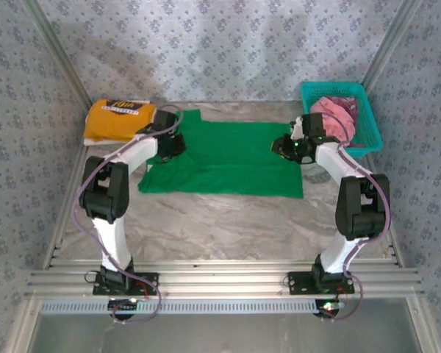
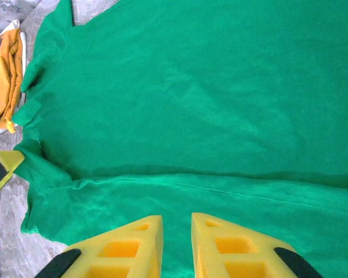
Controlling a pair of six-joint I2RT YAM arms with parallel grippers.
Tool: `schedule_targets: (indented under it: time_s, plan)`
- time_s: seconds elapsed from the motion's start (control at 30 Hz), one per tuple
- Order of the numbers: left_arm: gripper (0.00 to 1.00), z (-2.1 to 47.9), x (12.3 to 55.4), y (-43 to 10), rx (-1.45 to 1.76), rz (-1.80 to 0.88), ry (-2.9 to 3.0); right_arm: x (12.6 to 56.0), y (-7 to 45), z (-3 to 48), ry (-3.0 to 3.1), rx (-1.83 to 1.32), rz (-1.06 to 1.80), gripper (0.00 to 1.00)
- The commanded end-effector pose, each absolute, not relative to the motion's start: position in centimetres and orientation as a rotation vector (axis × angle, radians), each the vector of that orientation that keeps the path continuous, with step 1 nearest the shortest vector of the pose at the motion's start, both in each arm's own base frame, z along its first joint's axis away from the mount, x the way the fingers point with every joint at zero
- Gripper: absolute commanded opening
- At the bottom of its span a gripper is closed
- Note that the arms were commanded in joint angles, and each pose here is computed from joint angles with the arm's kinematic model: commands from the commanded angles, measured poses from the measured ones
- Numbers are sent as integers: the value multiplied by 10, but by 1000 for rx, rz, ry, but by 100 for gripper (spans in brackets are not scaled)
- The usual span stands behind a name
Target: Fold and stack the t-shirts
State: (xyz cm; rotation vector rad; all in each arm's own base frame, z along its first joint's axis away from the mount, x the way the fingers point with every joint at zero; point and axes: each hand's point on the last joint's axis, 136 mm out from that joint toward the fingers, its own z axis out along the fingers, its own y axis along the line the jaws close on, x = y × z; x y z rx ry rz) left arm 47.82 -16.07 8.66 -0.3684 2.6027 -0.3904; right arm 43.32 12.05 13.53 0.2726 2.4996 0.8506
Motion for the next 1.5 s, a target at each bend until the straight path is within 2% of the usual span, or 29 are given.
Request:
schedule_targets:
  time_s: [0.0,0.17,0.23,0.27,0.4,0.67,0.87,1.0,1.13,1.27,1.47]
  plan:
    - [0,99,505,-180,-253,-389,2614,433,123,142,2489,273,895,23]
    - [1,91,538,-189,-180,-342,2637,431,126,140,2487,277,904,24]
    - [39,91,544,-185,-155,-273,2665,430,129,140,2492,268,912,24]
    - [47,93,546,-183,-136,-244,2674,429,130,139,2497,261,914,24]
    - [63,107,540,-172,-109,-139,2652,428,134,136,2511,240,910,24]
    - [68,117,480,-139,-153,-189,2621,426,152,137,2527,124,899,24]
    - [70,94,439,-71,-289,-105,2717,428,163,136,2531,76,935,24]
    - [78,85,423,-50,-310,-77,2745,428,165,137,2531,68,940,24]
    - [70,75,421,-69,-265,-197,2790,428,163,135,2539,75,921,24]
    - [72,79,418,-108,-157,-243,2803,426,160,131,2553,87,903,23]
    - [70,70,431,-145,-76,-271,2801,430,166,129,2546,78,935,23]
